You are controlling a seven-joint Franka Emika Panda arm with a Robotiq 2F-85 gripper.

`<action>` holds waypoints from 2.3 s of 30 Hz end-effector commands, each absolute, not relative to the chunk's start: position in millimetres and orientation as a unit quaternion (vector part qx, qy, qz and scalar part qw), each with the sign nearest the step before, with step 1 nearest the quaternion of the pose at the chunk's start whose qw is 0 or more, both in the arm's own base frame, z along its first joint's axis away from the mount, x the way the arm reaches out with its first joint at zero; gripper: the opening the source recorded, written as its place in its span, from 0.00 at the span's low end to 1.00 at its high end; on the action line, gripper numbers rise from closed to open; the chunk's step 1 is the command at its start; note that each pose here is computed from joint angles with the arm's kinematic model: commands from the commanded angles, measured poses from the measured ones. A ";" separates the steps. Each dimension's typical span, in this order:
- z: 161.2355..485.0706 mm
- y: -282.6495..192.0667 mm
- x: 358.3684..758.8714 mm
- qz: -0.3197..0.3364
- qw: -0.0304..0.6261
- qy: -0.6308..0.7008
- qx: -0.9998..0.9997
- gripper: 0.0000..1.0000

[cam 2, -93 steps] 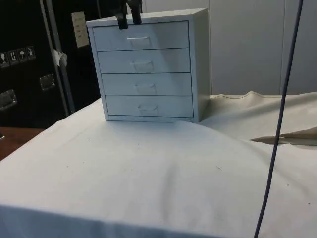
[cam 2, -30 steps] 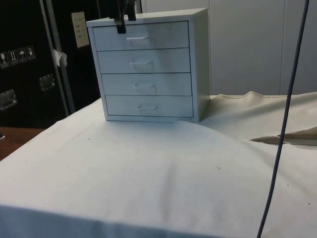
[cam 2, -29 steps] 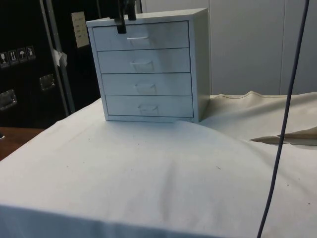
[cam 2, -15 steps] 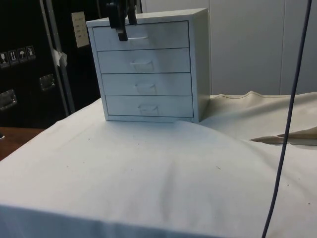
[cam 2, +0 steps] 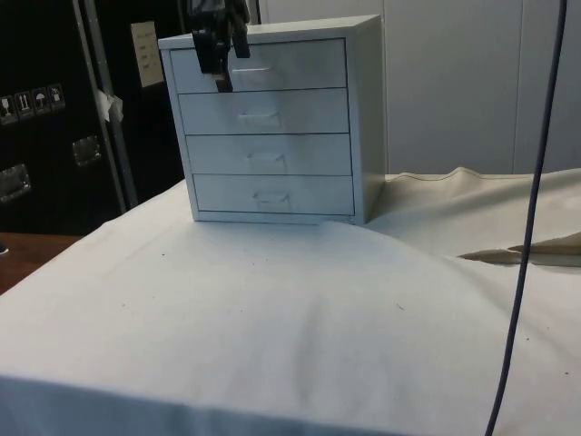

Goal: Open the drawer, then close it.

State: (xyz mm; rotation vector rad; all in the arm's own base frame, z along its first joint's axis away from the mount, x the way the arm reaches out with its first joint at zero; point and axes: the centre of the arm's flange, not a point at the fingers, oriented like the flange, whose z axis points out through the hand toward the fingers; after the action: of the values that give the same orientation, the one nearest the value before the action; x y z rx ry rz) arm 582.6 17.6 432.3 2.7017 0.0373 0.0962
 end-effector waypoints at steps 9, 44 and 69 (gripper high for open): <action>417.7 16.5 586.5 0.031 0.248 0.015 0.968 1.00; 405.7 -22.8 597.6 0.024 0.267 0.004 0.963 1.00; 395.0 -24.4 599.1 0.020 0.271 0.001 0.962 0.95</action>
State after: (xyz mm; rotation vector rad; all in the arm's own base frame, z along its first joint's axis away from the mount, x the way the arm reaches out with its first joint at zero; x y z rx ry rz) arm 599.1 -23.9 395.6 2.5913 0.0033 0.0530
